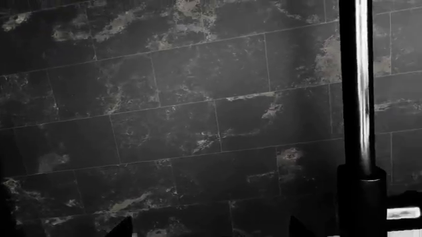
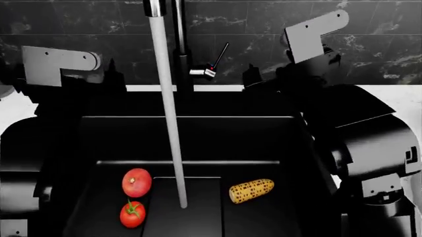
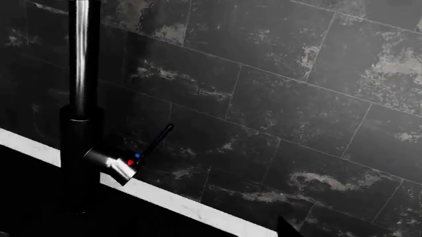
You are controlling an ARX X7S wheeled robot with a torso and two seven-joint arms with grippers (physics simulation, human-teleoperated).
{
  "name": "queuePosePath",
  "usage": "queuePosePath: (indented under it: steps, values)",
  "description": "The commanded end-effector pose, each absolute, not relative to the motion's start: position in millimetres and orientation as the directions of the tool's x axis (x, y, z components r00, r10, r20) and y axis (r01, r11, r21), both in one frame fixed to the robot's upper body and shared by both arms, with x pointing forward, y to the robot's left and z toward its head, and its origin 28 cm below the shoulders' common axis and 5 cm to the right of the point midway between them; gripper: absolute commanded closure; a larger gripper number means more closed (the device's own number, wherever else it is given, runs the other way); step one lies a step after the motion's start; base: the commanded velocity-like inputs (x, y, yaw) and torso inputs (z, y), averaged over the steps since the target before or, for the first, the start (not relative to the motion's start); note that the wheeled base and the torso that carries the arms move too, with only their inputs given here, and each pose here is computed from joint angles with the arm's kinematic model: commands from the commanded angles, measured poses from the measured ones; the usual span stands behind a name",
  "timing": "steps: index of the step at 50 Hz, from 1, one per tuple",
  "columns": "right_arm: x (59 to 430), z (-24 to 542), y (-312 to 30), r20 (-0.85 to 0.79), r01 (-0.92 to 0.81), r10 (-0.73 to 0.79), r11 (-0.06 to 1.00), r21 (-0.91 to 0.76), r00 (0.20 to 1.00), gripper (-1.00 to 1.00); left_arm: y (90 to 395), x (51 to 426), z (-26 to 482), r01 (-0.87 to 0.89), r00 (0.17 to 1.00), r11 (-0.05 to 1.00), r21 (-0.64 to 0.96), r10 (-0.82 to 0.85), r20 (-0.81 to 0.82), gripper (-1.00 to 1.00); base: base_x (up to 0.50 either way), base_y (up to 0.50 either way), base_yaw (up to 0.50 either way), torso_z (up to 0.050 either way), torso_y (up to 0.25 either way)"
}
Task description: Pick the tomatos and corns from the sink and place them in one bowl. Place the pomegranate in the other bowl. Then turn off the sink faucet.
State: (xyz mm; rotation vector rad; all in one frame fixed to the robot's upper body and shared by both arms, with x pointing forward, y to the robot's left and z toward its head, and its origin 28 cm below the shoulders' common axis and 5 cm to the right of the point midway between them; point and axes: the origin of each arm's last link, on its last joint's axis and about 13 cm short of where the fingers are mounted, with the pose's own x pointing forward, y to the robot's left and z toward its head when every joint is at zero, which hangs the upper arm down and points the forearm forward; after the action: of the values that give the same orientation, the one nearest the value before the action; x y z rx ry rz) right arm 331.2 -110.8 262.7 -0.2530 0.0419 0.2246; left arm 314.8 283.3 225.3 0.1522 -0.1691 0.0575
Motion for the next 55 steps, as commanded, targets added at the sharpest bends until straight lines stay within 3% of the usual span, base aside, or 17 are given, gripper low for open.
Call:
queuePosePath:
  steps: [1, 7, 11, 18, 28, 33, 41, 55]
  values:
    - [276, 273, -108, -0.304, -0.457, 0.345, 0.728, -0.511, 0.888, -1.0, 283, 254, 241, 0.262, 0.95, 0.908, 0.328, -0.302, 0.078, -1.0, 0.0, 0.0, 0.0, 0.0, 0.0]
    - [252, 298, -117, -0.279, -0.377, 0.255, 0.682, -0.627, 0.926, -1.0, 302, 210, 248, 0.401, 0.901, 0.791, 0.461, -0.431, -0.043, -1.0, 0.0, 0.0, 0.0, 0.0, 0.0]
    - [227, 309, -113, -0.352, -0.46, 0.297, 0.614, -0.642, 0.888, -1.0, 314, 187, 253, 0.445, 0.882, 0.728, 0.522, -0.458, -0.112, -1.0, 0.0, 0.0, 0.0, 0.0, 0.0]
    - [211, 321, -114, -0.356, -0.443, 0.264, 0.577, -0.686, 0.896, -1.0, 320, 169, 252, 0.5, 0.848, 0.642, 0.581, -0.5, -0.177, -1.0, 0.0, 0.0, 0.0, 0.0, -0.095]
    - [205, 325, -113, -0.361, -0.456, 0.279, 0.547, -0.702, 0.89, -1.0, 319, 158, 249, 0.58, 0.793, 0.562, 0.59, -0.556, -0.25, -1.0, 0.0, 0.0, 0.0, 0.0, -0.25]
    - [203, 327, -113, -0.36, -0.46, 0.286, 0.539, -0.706, 0.888, -1.0, 315, 145, 242, 0.711, 0.683, 0.465, 0.527, -0.633, -0.363, -1.0, 0.0, 0.0, 0.0, 0.0, 0.0]
    - [203, 318, -112, -0.394, -0.493, 0.295, 0.511, -0.704, 0.87, -1.0, 305, 148, 222, 0.785, 0.609, 0.401, 0.472, -0.64, -0.468, -1.0, 0.0, 0.0, 0.0, 0.0, 0.0]
    - [205, 310, -110, -0.405, -0.511, 0.312, 0.494, -0.703, 0.859, -1.0, 291, 185, 193, 0.812, 0.584, 0.383, 0.44, -0.535, -0.611, -1.0, 0.0, 0.0, 0.0, 0.0, 0.0]
